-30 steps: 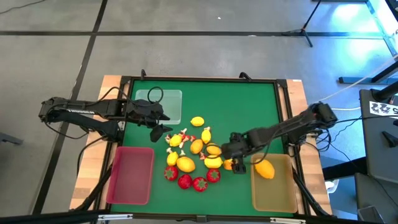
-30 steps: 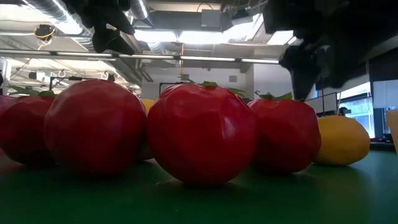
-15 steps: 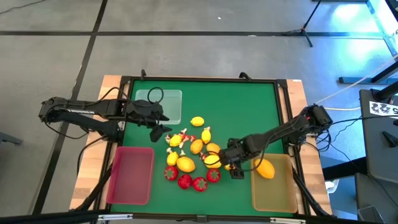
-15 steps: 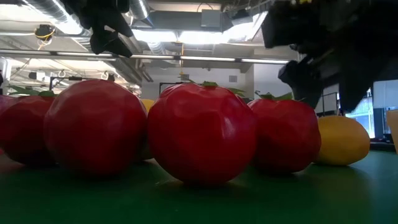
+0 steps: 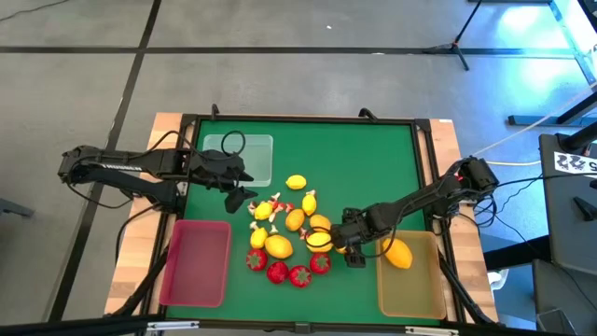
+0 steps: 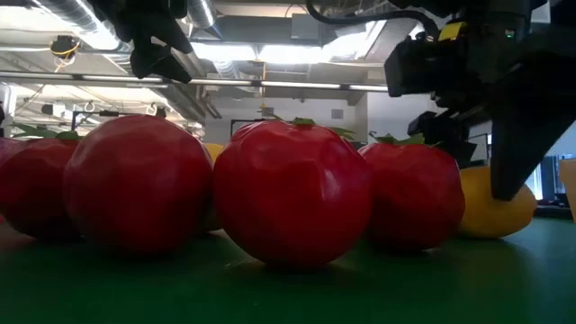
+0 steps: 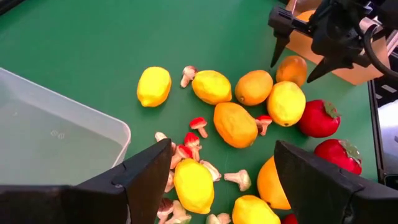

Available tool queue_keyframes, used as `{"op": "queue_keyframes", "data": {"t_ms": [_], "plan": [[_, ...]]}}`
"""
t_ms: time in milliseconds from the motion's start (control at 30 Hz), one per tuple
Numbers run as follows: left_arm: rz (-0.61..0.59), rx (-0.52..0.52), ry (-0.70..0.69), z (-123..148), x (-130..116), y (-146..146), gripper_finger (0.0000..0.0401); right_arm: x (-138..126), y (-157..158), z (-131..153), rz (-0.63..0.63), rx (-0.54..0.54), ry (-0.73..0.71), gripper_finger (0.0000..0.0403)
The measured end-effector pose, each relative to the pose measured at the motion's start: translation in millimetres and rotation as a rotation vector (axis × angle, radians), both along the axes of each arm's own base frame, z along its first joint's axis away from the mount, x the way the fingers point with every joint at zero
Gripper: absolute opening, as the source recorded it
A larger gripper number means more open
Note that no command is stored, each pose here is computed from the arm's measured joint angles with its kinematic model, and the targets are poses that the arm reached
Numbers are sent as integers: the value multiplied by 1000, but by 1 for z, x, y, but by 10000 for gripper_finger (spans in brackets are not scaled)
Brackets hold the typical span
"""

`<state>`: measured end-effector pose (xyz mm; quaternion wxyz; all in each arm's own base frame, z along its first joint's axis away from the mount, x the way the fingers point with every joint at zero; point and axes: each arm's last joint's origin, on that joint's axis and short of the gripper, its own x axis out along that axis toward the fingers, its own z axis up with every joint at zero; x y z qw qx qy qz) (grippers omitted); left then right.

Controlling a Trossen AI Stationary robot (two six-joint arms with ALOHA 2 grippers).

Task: Sort produce into baskets
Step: Put the lemon into the orange bin

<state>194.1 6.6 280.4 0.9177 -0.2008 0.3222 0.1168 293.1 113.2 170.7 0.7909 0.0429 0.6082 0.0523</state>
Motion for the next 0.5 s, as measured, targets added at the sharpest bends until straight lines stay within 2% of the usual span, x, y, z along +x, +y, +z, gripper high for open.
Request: {"op": "queue_keyframes", "data": {"t_ms": [267, 400, 500], "plan": [[1, -2, -2, 0, 0, 0, 279, 8, 4, -25, 5, -5, 47, 385], [1, -2, -4, 0, 0, 0, 279, 10, 4, -29, -10, -39, 48, 384], [2, -2, -3, 0, 0, 0, 279, 10, 3, -28, -18, -57, 38, 368]]}}
